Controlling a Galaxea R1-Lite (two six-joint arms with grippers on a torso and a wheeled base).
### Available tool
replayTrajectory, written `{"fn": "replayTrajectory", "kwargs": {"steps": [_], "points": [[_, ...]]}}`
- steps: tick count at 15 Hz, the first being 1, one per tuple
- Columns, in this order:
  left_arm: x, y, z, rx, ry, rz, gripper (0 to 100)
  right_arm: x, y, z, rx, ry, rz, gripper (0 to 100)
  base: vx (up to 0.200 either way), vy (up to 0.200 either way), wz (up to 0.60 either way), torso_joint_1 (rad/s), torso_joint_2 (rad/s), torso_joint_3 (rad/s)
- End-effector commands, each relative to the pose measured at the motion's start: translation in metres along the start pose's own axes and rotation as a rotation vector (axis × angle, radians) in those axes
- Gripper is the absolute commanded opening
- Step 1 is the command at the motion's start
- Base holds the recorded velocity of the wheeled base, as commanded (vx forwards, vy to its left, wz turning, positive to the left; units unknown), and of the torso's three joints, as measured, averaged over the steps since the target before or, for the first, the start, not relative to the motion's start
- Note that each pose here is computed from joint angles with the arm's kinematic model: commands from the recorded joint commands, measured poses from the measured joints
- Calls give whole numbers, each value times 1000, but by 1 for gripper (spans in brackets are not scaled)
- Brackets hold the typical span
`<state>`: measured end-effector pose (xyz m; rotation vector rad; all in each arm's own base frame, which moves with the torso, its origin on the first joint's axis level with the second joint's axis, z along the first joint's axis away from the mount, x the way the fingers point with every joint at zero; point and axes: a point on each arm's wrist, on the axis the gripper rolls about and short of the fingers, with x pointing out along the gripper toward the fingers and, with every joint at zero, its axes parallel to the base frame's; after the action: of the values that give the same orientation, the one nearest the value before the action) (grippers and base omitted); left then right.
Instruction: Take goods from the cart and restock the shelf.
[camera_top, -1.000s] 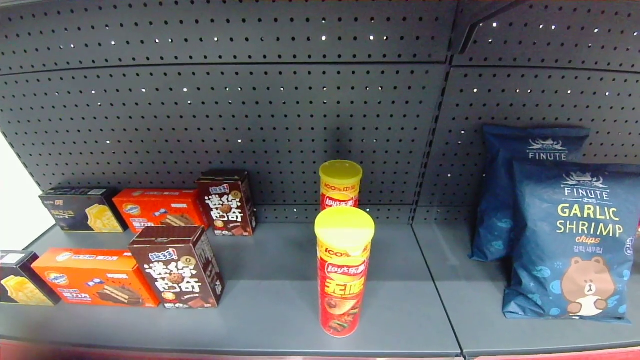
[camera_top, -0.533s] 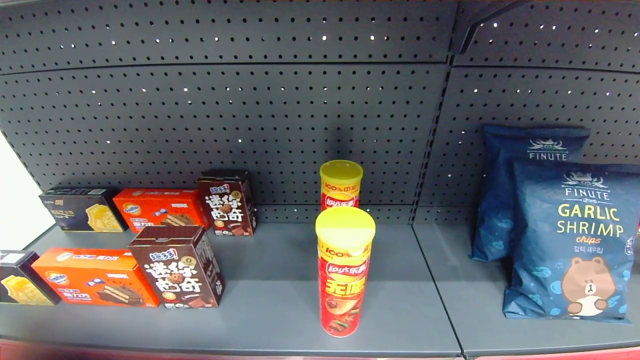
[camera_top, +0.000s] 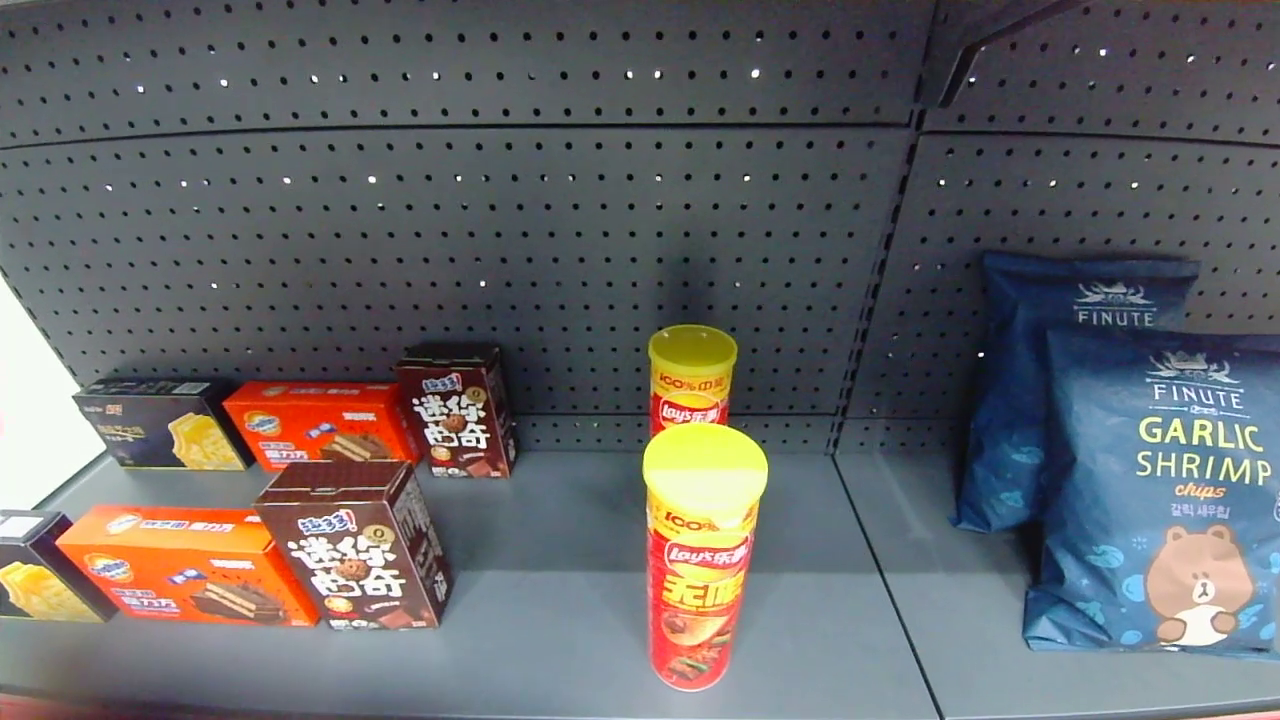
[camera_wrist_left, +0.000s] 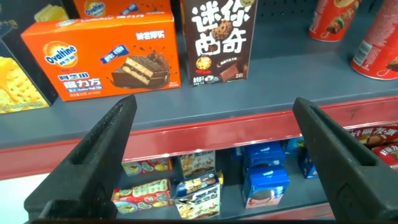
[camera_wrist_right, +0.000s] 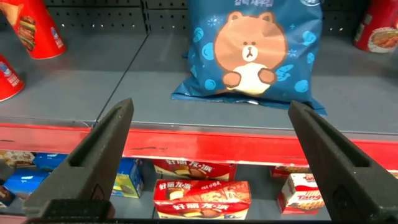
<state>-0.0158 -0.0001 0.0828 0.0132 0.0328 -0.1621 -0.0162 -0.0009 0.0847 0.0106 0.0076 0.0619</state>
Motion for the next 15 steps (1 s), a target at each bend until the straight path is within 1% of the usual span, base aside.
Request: {"fn": "replayTrajectory", "kwargs": {"steps": [1,9,15], "points": [[0,0,0,-1,1,-1,100,0,0,0,0,0,1,100,0,0,0,0,0,0],[0,0,0,-4,1,-1,100,0,0,0,0,2,6,100,0,0,0,0,0,0],[0,0,0,-5,1,-4,100,0,2,0,11,6,88,100,0,0,0,0,0,0]]}}
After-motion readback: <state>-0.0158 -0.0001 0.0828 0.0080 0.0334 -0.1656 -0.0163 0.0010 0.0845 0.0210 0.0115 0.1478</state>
